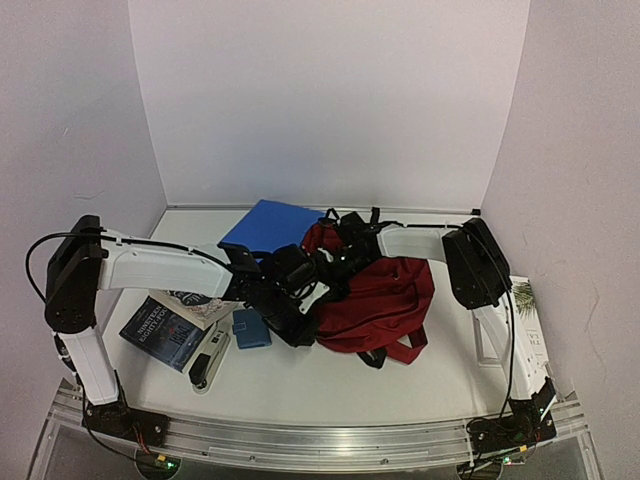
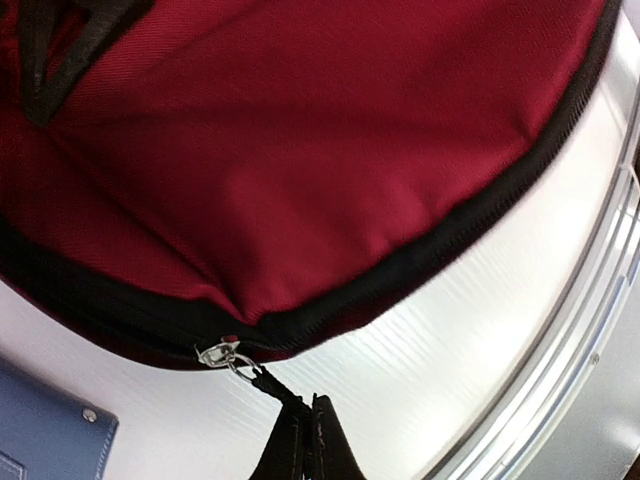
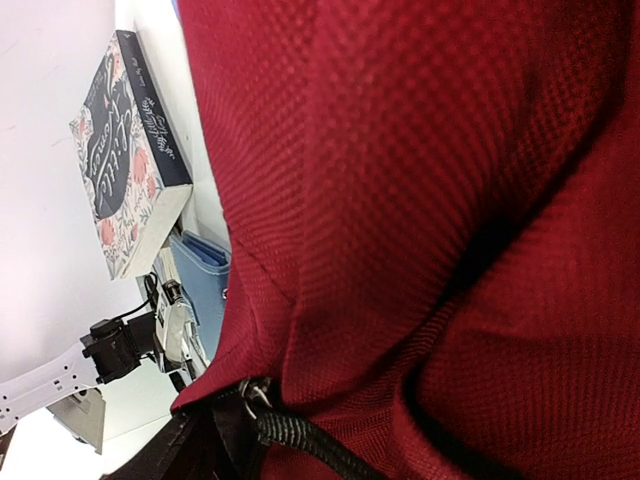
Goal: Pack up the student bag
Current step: Unzip the student bag at the center of the board.
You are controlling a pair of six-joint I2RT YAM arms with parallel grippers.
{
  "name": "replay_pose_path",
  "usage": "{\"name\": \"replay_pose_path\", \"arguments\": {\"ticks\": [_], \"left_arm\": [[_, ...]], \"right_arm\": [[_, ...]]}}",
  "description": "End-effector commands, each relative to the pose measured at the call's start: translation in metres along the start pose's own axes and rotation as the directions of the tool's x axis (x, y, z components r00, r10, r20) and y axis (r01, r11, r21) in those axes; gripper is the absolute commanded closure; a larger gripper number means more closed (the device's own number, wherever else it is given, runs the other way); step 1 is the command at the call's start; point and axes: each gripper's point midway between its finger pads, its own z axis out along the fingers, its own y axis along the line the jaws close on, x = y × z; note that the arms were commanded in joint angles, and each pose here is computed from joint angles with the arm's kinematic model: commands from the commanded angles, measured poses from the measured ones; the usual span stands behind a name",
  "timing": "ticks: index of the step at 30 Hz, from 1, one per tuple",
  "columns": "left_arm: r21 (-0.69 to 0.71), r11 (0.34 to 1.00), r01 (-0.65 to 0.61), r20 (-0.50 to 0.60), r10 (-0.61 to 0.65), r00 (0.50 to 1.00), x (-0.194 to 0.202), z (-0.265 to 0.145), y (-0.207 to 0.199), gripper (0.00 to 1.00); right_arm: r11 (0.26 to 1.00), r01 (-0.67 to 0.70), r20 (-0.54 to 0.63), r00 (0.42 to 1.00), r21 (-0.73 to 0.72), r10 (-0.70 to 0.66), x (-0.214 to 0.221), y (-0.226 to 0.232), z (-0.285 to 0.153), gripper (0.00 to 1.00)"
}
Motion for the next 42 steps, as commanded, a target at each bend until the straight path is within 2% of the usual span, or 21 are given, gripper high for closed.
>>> {"name": "replay_pose_path", "arguments": {"ticks": [1, 3, 7, 10, 13, 16, 20, 23, 25, 28, 31, 36, 39, 42], "left_arm": [[0.141, 0.979, -0.145, -0.056, 0.154, 0.987, 0.016, -0.023, -0.078, 0.99], [0.140, 0.978, -0.155, -0.078, 0.167, 0.983, 0.019, -0.017, -0.082, 0.98], [0.097, 0.987, -0.128, 0.027, 0.126, 0.992, -0.006, -0.018, -0.077, 0.89], [0.082, 0.995, -0.061, 0.086, 0.053, 0.995, -0.031, -0.023, -0.064, 0.77], [0.098, 0.995, 0.011, 0.138, -0.025, 0.990, -0.054, -0.033, -0.049, 0.62], [0.155, 0.985, 0.078, 0.183, -0.106, 0.977, -0.070, -0.048, -0.037, 0.53], [0.189, 0.965, 0.182, 0.268, -0.229, 0.936, -0.082, -0.073, -0.008, 0.45], [0.178, 0.941, 0.287, 0.315, -0.331, 0.889, -0.083, -0.085, 0.022, 0.41], [0.166, 0.908, 0.386, 0.320, -0.420, 0.850, -0.077, -0.087, 0.046, 0.39], [0.166, 0.841, 0.515, 0.314, -0.540, 0.781, -0.068, -0.084, 0.076, 0.38], [0.162, 0.783, 0.601, 0.332, -0.617, 0.713, -0.063, -0.082, 0.098, 0.36], [0.123, 0.688, 0.715, 0.342, -0.705, 0.621, -0.060, -0.066, 0.129, 0.32], [0.109, 0.669, 0.736, 0.339, -0.721, 0.605, -0.070, -0.054, 0.143, 0.32], [0.098, 0.699, 0.708, 0.308, -0.698, 0.647, -0.094, -0.036, 0.147, 0.31]], "right_arm": [[0.988, -0.011, 0.133, 0.991, 0.155, -0.010, -0.039, -0.061, 0.003, 0.35], [0.989, 0.013, 0.155, 0.987, 0.148, -0.036, -0.049, -0.055, -0.007, 0.35], [0.993, 0.094, 0.167, 0.980, 0.070, -0.105, -0.054, -0.014, -0.030, 0.33], [0.983, 0.185, 0.180, 0.967, 0.003, -0.183, -0.050, 0.030, -0.054, 0.27], [0.955, 0.296, 0.214, 0.935, -0.031, -0.283, -0.044, 0.071, -0.085, 0.17], [0.928, 0.369, 0.254, 0.903, -0.042, -0.348, -0.036, 0.093, -0.123, 0.11], [0.928, 0.372, 0.284, 0.893, -0.029, -0.349, -0.025, 0.081, -0.165, 0.09], [0.918, 0.391, 0.290, 0.873, 0.061, -0.391, -0.011, 0.068, -0.188, 0.09], [0.886, 0.437, 0.278, 0.842, 0.154, -0.463, 0.003, 0.066, -0.201, 0.10], [0.861, 0.449, 0.261, 0.824, 0.238, -0.502, 0.024, 0.063, -0.215, 0.12], [0.838, 0.464, 0.226, 0.818, 0.286, -0.529, 0.055, 0.064, -0.215, 0.13], [0.803, 0.521, 0.111, 0.815, 0.288, -0.569, 0.118, 0.069, -0.178, 0.15], [0.791, 0.508, 0.051, 0.831, 0.340, -0.555, 0.131, 0.040, -0.169, 0.17], [0.721, 0.529, -0.026, 0.814, 0.448, -0.581, 0.134, 0.003, -0.167, 0.19]]}}
